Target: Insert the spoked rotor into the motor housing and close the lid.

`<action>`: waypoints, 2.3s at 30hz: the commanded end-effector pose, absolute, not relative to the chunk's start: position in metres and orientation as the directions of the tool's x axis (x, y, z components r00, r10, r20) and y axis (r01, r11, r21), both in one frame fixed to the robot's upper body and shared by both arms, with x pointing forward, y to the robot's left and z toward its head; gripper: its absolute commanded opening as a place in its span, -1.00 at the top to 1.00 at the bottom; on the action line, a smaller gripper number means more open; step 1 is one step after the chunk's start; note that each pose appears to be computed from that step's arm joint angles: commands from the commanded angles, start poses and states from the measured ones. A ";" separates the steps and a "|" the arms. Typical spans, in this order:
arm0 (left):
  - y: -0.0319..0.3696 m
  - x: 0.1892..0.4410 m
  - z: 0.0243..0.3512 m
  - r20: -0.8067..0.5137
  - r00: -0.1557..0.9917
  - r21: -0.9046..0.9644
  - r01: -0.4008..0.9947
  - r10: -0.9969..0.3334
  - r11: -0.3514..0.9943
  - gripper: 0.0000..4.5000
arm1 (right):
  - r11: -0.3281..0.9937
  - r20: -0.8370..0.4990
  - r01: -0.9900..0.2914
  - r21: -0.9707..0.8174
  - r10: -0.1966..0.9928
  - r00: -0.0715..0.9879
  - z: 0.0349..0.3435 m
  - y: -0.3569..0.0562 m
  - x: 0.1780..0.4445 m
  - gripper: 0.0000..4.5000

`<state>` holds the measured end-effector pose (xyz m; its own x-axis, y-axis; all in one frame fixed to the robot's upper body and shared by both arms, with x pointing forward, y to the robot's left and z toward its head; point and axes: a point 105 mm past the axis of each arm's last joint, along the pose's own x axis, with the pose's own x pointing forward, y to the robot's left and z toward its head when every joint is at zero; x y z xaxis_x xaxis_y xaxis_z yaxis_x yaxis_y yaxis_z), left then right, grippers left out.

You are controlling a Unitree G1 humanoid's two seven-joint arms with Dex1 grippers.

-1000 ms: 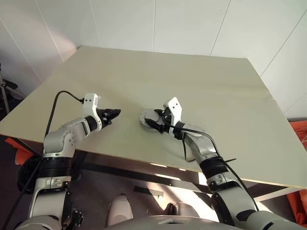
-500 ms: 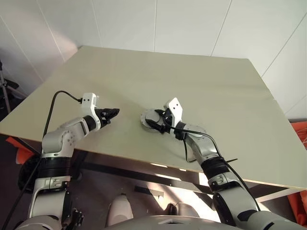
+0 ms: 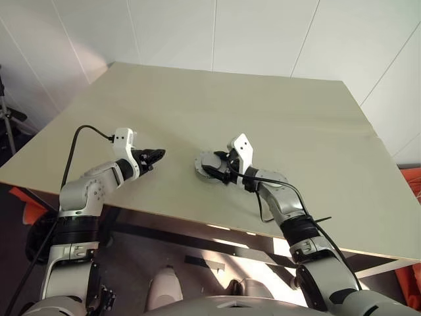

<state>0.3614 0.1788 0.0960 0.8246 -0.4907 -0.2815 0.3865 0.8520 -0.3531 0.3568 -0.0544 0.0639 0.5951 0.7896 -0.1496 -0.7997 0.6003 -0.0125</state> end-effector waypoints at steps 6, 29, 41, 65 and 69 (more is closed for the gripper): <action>0.180 0.363 0.113 -0.230 0.841 -0.331 0.406 -0.490 0.852 -0.02 | 0.589 -0.133 -0.807 0.050 0.804 0.579 0.070 -0.057 0.352 -0.37; 0.180 0.362 0.113 -0.233 0.840 -0.327 0.407 -0.490 0.853 -0.02 | 0.604 -0.134 -0.796 0.019 0.791 0.597 0.071 -0.045 0.353 -0.37; 0.178 0.361 0.113 -0.234 0.835 -0.338 0.411 -0.498 0.847 -0.02 | 0.632 -0.147 -0.775 -0.005 0.766 0.625 0.067 -0.048 0.359 -0.37; 0.179 0.360 0.114 -0.239 0.832 -0.344 0.410 -0.501 0.845 -0.02 | 0.654 -0.225 -0.756 0.019 0.740 0.634 0.033 -0.059 0.355 -0.37; 0.180 0.360 0.115 -0.238 0.834 -0.345 0.407 -0.499 0.846 -0.02 | 0.654 -0.230 -0.757 0.016 0.739 0.633 0.031 -0.062 0.355 -0.37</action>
<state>0.3585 0.1756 0.0983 0.8152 -0.5037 -0.2858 0.3921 0.8432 -0.3677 0.3576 -0.0499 0.0556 0.6231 0.7693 -0.1411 -0.7782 0.6279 -0.0127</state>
